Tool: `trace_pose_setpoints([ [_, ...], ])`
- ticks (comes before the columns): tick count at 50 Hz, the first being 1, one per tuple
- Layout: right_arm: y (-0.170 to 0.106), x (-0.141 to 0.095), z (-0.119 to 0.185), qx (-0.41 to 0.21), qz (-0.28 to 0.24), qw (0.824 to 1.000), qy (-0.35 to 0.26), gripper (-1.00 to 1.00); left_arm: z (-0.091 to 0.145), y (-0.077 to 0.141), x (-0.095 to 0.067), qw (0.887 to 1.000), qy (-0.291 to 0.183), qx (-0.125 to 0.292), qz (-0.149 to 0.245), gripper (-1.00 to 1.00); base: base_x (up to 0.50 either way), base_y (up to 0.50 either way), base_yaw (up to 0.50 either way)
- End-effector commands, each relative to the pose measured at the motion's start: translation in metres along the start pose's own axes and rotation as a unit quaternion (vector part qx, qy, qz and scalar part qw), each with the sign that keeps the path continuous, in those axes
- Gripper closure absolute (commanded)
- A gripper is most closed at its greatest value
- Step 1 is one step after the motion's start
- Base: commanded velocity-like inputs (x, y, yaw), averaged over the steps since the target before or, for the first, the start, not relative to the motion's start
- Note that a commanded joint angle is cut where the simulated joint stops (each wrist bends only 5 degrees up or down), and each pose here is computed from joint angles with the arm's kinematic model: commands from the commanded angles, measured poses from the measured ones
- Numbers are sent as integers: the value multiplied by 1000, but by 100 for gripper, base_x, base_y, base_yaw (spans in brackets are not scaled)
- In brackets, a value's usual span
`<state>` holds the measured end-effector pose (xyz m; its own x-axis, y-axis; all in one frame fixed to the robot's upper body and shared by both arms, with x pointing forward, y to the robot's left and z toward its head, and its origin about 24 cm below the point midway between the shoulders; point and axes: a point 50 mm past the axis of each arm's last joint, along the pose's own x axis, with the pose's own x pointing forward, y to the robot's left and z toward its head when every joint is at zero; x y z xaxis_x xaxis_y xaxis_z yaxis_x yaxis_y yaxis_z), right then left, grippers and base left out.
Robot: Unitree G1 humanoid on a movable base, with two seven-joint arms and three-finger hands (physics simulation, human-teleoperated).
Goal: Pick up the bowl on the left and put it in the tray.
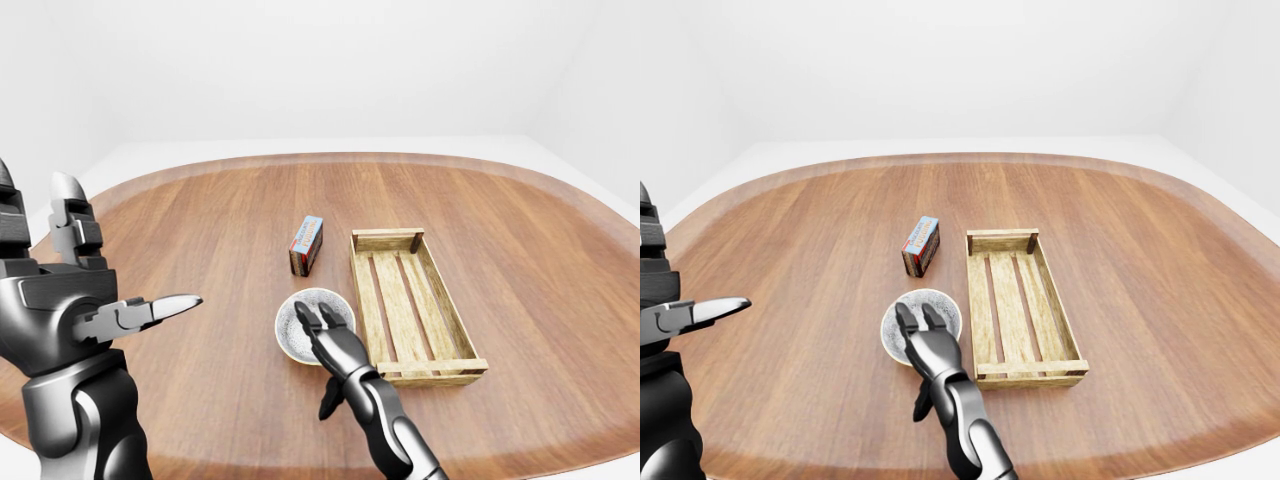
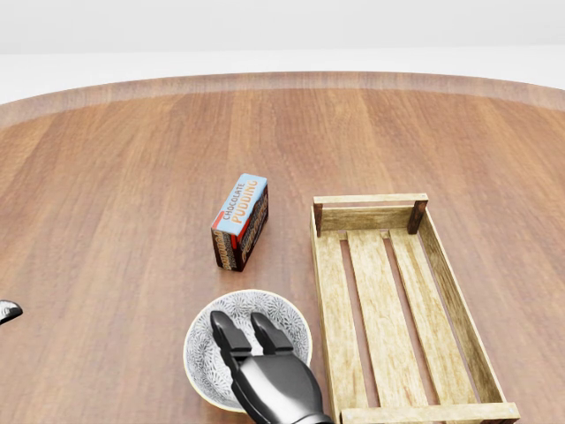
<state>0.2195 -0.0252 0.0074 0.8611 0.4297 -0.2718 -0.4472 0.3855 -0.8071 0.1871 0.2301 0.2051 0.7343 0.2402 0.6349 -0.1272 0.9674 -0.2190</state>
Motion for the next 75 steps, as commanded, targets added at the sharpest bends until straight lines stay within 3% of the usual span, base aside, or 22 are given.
trace_pose_setpoints([
  [1, 7, 1, -6, 10, 7, 1000, 11, -100, 2, 1, 0, 1000, -3, -1, 2, -100, 0, 0, 0],
  [24, 13, 11, -20, 15, 25, 999, 40, -100, 1, 1, 1, 1000, -3, 0, 2, -100, 0, 0, 0],
  [66, 36, 31, -19, 23, 56, 996, 61, -99, 3, 3, 3, 1000, -8, -2, 8, -100, 0, 0, 0],
  [72, 46, 30, -21, 26, 63, 995, 69, -65, 4, 4, 3, 1000, -10, -3, 9, -100, 0, 0, 0],
  [73, 47, 30, -22, 27, 65, 995, 72, -29, 4, 4, 3, 1000, -9, -3, 9, -100, 0, 0, 0],
  [74, 47, 30, -22, 27, 65, 995, 72, 18, 4, 4, 3, 1000, -10, -3, 9, -100, 0, 0, 0],
  [75, 47, 30, -22, 26, 63, 995, 72, 84, 4, 4, 3, 1000, -9, -3, 9, -100, 0, 0, 0],
])
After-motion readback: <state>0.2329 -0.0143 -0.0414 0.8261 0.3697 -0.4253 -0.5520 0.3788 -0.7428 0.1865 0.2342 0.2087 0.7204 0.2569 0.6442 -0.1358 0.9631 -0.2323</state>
